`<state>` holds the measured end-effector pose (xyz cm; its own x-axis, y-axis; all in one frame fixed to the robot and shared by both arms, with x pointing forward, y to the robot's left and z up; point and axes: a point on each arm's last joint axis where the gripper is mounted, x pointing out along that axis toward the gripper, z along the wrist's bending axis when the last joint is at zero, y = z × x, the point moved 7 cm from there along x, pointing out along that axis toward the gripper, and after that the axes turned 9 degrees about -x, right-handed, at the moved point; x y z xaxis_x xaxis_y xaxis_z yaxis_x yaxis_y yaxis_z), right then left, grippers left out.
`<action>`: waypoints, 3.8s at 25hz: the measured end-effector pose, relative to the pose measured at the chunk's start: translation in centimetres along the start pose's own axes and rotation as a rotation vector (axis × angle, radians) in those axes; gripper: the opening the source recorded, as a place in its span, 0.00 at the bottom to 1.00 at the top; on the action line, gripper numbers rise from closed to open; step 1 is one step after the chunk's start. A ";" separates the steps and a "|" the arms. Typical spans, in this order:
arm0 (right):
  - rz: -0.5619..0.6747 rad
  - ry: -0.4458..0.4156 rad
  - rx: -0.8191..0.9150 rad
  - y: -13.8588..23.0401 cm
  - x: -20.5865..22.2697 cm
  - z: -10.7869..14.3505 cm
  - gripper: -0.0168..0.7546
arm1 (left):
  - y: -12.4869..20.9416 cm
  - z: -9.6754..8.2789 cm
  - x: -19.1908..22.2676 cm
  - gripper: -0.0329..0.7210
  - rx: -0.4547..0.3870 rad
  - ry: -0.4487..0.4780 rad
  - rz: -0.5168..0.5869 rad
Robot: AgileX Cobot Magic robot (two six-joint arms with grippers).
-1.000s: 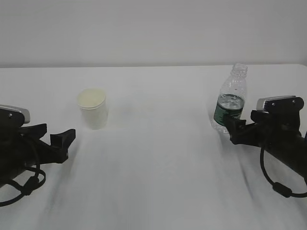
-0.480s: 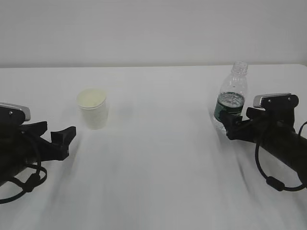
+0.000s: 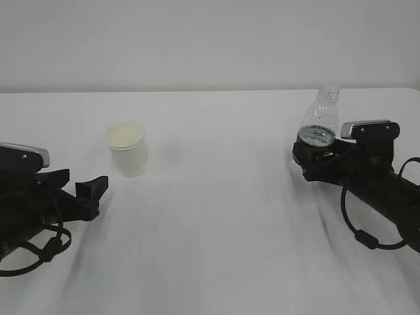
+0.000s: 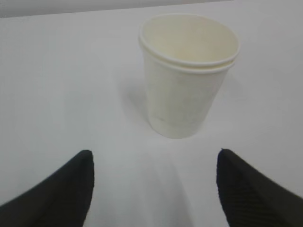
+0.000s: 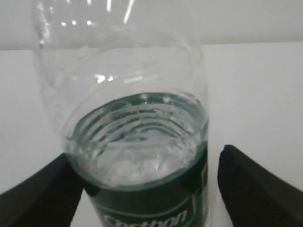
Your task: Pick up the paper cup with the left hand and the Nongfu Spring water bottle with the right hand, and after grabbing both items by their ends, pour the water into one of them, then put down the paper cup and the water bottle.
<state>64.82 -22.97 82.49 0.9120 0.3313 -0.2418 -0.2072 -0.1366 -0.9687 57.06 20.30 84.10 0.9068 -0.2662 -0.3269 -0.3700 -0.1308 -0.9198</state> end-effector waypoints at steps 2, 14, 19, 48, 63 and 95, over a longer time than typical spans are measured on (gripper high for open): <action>-0.004 0.001 -0.001 0.0 0.2 -0.1 0.87 | 0.2 0.0 0.0 0.82 0.000 -0.001 0.006; -0.029 -0.003 -0.003 -0.4 1.3 -0.3 0.86 | 0.2 0.0 0.0 0.82 0.000 -0.001 0.005; -0.035 -0.005 -0.006 -0.6 1.4 -0.3 0.86 | 0.2 0.0 0.0 0.82 0.000 -0.001 0.005; -0.038 -0.070 -0.036 -0.6 1.4 0.9 0.57 | 0.2 0.0 0.0 0.82 0.001 0.003 0.007; -0.026 -0.079 -0.049 -0.7 1.0 1.1 0.55 | 0.2 0.0 0.0 0.82 0.001 0.003 0.007; -0.021 0.028 -0.130 -4.8 -9.6 1.9 0.55 | -0.3 -2.4 0.8 0.90 0.065 0.143 -0.001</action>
<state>56.38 -23.75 89.34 0.9256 0.3093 -0.2180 -0.1419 -0.2503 -0.9577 57.40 17.86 84.67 0.8676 -0.3997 -0.2958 -0.3510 -0.0708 -0.9337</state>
